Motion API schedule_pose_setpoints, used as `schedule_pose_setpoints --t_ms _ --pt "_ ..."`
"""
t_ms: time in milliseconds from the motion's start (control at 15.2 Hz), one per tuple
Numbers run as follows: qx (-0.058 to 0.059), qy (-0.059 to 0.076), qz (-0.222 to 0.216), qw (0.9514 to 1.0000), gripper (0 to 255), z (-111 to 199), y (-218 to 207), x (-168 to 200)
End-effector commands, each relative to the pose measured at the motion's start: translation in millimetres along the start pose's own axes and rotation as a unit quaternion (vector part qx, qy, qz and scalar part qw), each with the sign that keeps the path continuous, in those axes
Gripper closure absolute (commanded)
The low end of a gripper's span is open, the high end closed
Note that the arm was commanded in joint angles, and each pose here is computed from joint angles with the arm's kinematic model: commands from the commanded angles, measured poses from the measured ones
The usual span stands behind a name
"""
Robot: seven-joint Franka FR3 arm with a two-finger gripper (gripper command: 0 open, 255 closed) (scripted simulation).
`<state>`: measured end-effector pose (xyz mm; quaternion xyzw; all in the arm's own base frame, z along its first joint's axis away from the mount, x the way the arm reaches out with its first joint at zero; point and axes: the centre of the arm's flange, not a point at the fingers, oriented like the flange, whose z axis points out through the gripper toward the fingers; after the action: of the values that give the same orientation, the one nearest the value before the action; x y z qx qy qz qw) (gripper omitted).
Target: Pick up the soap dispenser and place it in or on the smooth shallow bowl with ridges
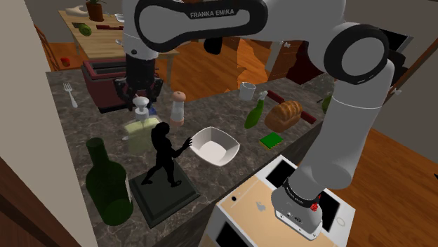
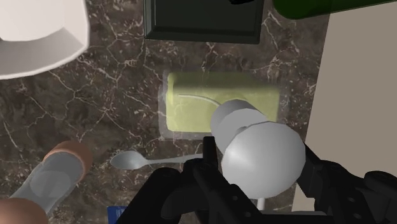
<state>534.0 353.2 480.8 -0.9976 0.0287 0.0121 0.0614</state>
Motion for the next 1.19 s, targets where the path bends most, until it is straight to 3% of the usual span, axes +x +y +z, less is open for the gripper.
schedule_pose_setpoints --t_ms 0,594,1122 --pt "0.0 0.0 0.0 1.0 255 -11 -2 -1" --pt "0.0 0.0 0.0 1.0 255 -55 -7 -2" --pt "0.0 0.0 0.0 1.0 255 -93 78 -52"
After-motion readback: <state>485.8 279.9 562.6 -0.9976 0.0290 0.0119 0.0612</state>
